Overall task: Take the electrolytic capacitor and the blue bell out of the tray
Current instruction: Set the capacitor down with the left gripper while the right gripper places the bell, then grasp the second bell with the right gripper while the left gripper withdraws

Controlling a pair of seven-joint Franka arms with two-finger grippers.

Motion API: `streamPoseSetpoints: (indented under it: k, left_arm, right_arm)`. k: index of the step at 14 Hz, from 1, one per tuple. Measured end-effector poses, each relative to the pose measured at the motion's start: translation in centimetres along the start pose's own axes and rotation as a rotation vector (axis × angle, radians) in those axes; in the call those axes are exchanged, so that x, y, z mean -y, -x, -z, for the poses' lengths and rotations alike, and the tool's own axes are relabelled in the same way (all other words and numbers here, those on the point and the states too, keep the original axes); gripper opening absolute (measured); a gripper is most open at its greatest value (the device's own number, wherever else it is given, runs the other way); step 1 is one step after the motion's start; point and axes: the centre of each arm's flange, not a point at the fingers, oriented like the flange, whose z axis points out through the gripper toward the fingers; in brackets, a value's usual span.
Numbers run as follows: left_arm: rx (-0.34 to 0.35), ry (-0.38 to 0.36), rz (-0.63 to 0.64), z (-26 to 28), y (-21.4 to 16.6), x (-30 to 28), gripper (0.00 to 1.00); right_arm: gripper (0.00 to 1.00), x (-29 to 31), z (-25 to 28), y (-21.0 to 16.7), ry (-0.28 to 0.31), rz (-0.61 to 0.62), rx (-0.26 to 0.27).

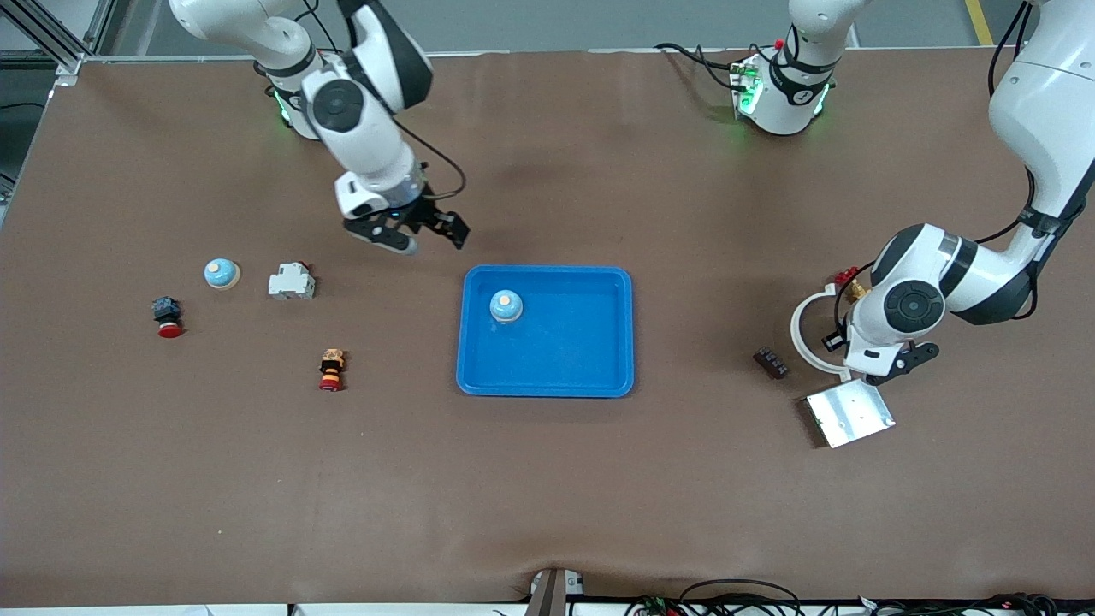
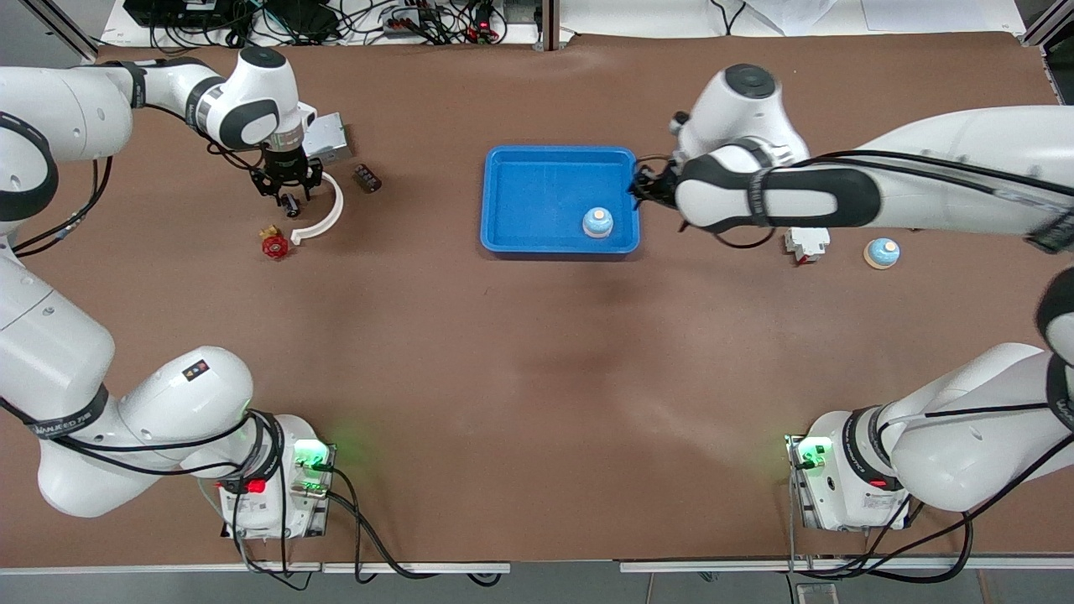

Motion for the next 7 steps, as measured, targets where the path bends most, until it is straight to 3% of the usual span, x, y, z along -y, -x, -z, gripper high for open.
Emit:
streamPoseSetpoints:
  k: [3,7]
  left_arm:
    - [-0.083,0.035,0.02,4.7,-1.5,-0.1,0.99]
    - [-0.187,0.094,0.019,13.8,-1.6,-2.1,1.0]
  right_arm:
    - [1.0,4.5,-2.8,1.9,0.015,-0.047,0.006]
    - [1.0,7.8,-6.8,0.9,0.055,-0.07,-0.04]
